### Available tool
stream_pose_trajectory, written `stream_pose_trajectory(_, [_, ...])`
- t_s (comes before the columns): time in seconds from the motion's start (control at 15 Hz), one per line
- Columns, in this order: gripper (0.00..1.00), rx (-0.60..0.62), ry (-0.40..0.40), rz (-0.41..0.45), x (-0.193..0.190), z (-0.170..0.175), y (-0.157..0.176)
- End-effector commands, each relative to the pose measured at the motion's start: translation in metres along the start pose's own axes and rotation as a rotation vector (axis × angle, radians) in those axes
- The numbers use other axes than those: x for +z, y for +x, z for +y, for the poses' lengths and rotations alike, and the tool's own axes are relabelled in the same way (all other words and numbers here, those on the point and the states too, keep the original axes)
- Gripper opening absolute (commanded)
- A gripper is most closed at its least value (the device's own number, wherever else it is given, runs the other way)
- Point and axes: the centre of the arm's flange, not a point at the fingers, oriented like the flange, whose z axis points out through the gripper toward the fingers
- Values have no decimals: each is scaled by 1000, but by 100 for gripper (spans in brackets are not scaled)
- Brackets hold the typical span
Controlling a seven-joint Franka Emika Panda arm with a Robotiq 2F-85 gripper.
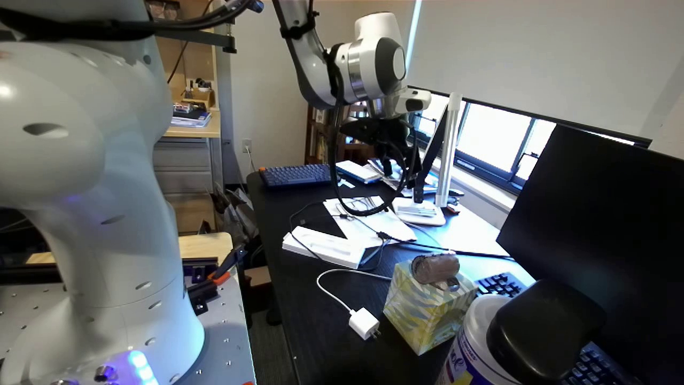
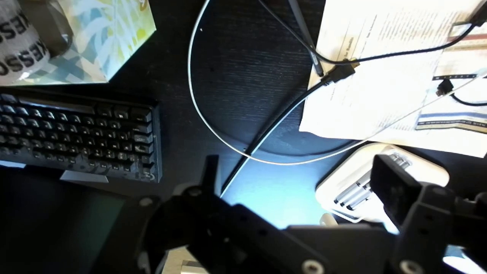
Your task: Turn the table lamp upward
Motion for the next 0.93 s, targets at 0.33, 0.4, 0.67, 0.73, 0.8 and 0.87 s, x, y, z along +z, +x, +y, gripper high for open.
stream_pose_trajectory(0.33, [100, -89, 49, 194, 15, -16, 27])
stream_pose_trajectory(0.4, [100, -100, 56, 203, 16, -18, 31])
stream_pose_trajectory(0.67, [100, -140, 88, 221, 24, -22, 44])
stream_pose_trajectory(0.73, [100, -148, 106, 217, 26, -24, 46])
stream_pose_trajectory(0.8, [100, -149, 120, 216, 28, -26, 48])
stream_pose_trajectory(0.87, [100, -151, 139, 211, 29, -29, 49])
